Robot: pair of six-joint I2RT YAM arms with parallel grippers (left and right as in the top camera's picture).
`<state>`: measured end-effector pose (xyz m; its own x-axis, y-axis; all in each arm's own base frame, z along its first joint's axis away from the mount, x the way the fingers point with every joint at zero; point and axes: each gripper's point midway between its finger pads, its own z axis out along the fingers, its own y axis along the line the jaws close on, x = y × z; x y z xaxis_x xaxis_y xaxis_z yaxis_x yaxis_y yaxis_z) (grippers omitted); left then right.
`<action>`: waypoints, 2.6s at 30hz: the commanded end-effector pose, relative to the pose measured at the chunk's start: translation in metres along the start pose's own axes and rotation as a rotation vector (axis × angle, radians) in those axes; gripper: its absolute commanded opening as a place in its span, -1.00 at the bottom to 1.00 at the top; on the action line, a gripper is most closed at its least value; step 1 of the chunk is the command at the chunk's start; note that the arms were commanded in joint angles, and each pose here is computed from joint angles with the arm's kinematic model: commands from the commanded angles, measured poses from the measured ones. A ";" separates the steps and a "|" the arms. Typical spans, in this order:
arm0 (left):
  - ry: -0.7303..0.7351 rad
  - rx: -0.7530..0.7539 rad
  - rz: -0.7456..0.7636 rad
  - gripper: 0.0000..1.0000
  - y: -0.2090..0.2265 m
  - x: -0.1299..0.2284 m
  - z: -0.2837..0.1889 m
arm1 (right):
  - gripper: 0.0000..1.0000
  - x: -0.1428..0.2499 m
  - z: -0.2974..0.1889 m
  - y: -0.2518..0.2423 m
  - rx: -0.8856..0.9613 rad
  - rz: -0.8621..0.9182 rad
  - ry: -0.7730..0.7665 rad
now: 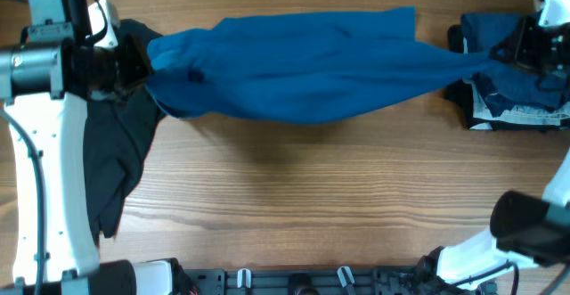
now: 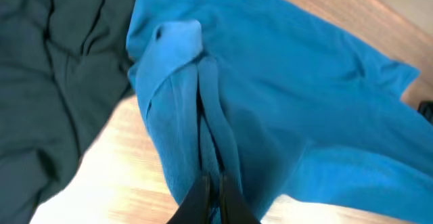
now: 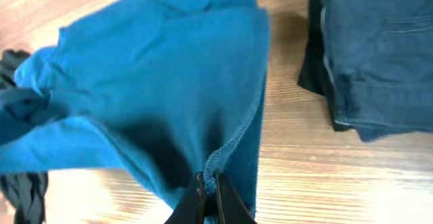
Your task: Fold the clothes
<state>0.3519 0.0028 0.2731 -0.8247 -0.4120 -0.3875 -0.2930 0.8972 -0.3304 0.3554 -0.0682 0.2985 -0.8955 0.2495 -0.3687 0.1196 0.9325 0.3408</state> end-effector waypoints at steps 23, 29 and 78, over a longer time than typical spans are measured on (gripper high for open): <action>0.475 -0.241 -0.105 -0.92 0.071 0.137 0.042 | -0.91 0.157 0.033 -0.039 0.216 0.249 0.256; 0.430 -0.231 -0.095 -0.92 0.073 0.130 0.056 | -0.91 0.161 0.052 -0.046 0.217 0.281 0.258; 0.031 -0.413 -0.049 -0.92 0.118 0.017 0.175 | -0.91 0.087 0.195 -0.114 0.162 0.269 0.097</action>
<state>0.3887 0.0648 0.0785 -0.8293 -0.4430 -0.3406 -0.4701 0.8826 -0.0033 0.3460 -0.1015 0.0624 -0.8619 0.4637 -0.2051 0.4104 0.8756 0.2548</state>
